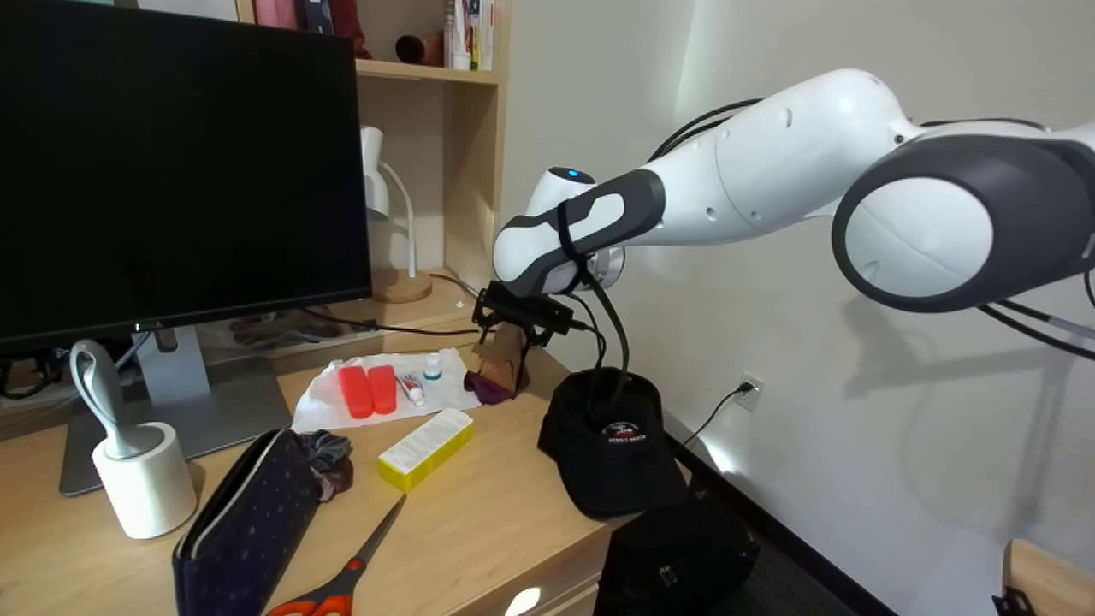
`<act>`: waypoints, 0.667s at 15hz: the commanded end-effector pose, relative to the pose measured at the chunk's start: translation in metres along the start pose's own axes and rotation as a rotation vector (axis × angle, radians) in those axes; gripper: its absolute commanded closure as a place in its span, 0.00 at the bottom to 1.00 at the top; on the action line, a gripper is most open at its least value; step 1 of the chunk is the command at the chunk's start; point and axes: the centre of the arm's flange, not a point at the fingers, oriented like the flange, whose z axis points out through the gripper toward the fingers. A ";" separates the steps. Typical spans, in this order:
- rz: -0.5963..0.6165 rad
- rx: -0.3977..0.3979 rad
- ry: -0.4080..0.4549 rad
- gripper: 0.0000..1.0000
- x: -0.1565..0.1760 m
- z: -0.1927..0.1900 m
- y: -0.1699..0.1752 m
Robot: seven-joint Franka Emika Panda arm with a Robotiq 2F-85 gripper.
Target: Move the brown case backward
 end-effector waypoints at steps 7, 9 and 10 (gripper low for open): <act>-0.031 -0.012 -0.001 0.00 -0.020 -0.082 0.000; -0.090 -0.054 -0.026 0.00 -0.030 -0.105 -0.001; -0.121 -0.074 -0.039 0.00 -0.036 -0.116 -0.001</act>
